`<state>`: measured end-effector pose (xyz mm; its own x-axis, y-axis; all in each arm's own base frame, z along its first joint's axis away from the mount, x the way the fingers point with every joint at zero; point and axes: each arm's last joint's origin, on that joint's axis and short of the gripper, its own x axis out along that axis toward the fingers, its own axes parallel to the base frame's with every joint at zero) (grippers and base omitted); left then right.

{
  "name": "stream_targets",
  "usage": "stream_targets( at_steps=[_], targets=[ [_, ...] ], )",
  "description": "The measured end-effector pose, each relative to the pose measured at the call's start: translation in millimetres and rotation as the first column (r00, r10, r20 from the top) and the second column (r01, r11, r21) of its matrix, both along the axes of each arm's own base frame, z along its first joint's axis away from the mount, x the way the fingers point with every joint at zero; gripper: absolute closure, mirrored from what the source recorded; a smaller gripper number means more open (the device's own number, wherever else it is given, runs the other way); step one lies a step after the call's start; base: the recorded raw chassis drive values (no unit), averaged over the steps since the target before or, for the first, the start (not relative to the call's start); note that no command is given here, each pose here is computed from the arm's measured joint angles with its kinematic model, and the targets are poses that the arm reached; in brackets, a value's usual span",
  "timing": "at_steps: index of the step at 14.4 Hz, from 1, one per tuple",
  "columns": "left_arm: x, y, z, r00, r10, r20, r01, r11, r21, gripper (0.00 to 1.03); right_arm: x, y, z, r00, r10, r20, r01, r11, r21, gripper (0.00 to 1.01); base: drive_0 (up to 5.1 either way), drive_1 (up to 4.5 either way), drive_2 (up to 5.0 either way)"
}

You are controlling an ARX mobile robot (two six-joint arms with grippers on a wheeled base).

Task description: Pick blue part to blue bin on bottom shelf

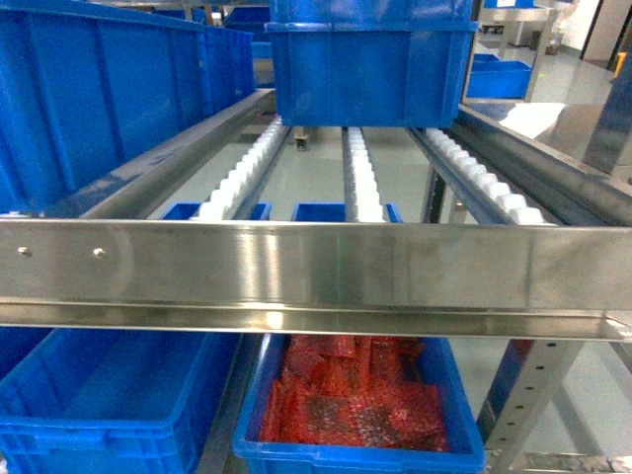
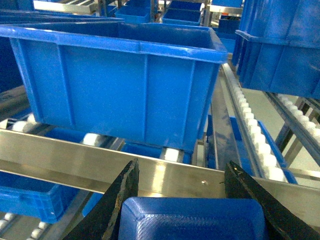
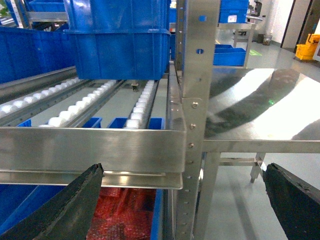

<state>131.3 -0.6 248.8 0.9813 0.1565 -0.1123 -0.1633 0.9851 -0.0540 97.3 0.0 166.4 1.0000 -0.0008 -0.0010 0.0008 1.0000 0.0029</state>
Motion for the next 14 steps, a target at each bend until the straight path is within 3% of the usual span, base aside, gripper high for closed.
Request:
stream_targets(
  at_steps=[6,14],
  targets=[
    [0.0,0.0,0.1,1.000,0.000,0.001,0.000,1.0000,0.000,0.60,0.0,0.0,0.4,1.000,0.001,0.004,-0.001,1.0000,0.000,0.03,-4.9,3.36,1.6],
    [0.1,0.2,-0.2,1.000,0.003,-0.001,-0.003,1.0000,0.000,0.60,0.0,0.1,0.3,1.000,0.003,0.003,-0.003,1.0000,0.000,0.03,0.0,0.00,0.0]
  ],
)
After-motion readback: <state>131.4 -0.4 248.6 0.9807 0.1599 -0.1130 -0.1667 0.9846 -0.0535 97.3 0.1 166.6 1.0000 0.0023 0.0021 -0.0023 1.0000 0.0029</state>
